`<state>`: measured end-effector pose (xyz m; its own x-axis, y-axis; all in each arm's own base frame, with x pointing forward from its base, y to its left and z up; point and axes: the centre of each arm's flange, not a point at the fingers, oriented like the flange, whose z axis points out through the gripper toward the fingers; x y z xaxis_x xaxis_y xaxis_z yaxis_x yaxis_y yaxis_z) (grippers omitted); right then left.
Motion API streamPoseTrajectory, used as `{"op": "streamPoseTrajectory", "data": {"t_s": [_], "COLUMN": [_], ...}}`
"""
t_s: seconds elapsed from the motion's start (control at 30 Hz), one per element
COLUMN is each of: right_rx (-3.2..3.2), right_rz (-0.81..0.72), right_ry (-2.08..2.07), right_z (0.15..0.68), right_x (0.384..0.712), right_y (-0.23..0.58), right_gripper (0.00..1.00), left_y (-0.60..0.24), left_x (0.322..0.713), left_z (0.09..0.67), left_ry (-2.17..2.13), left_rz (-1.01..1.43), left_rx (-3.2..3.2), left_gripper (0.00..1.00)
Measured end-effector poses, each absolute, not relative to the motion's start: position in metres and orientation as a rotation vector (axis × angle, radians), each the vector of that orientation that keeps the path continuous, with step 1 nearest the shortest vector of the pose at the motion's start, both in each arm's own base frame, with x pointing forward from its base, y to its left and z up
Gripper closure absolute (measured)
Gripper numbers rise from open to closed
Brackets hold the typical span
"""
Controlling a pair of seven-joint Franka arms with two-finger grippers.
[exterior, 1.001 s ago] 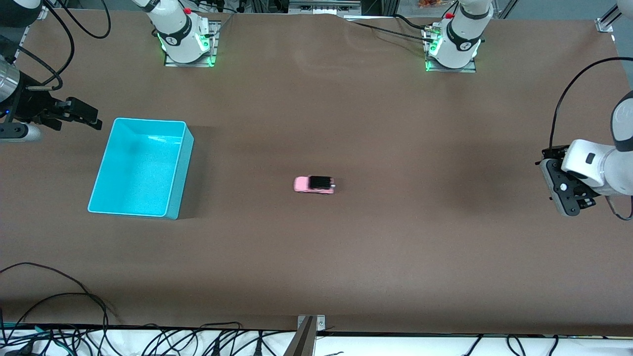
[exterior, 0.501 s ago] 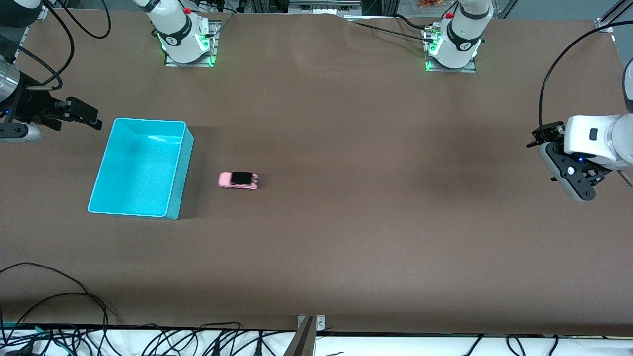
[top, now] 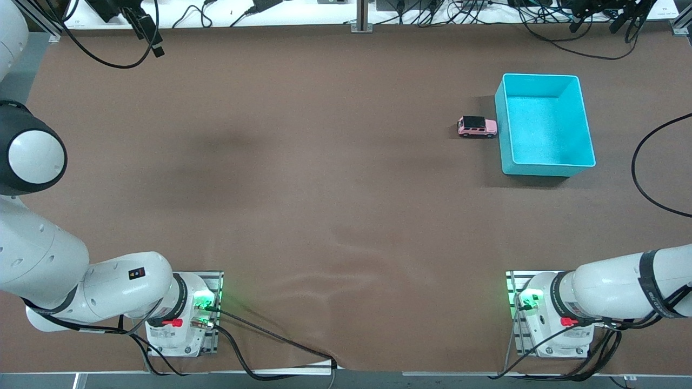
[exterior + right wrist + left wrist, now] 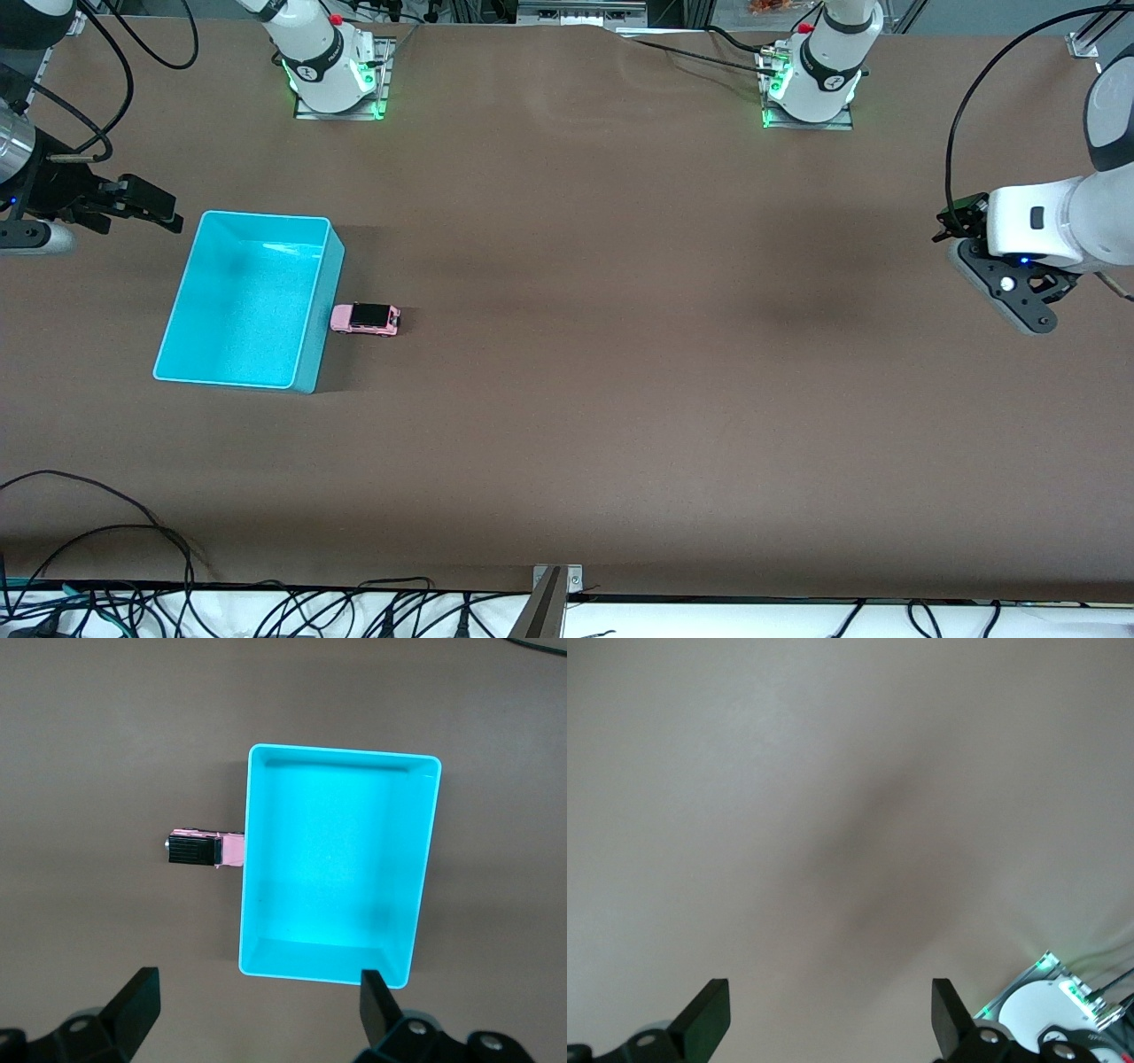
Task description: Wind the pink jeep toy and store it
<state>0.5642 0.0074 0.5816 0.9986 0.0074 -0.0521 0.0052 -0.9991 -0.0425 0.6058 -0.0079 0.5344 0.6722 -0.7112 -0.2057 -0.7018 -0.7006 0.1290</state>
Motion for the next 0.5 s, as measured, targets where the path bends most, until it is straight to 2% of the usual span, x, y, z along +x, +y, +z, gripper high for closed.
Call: {"op": "streamPoseTrajectory", "data": {"t_s": [0.3, 0.5], "right_rx": [-3.093, -3.047], "right_rz": [0.104, 0.112], "right_ry": [-0.137, -0.519], "right_z": [0.571, 0.556], "right_x": [0.568, 0.575], "right_y": [0.031, 0.061], "right_gripper": [0.0, 0.0], "left_y": [-0.004, -0.022], "left_x": [0.606, 0.594], "left_z": [0.546, 0.554], "left_ry": [-0.786, -0.562], "left_rz": [-0.292, -0.191], "left_rx": [3.045, 3.147], "left_gripper": [0.0, 0.0]}}
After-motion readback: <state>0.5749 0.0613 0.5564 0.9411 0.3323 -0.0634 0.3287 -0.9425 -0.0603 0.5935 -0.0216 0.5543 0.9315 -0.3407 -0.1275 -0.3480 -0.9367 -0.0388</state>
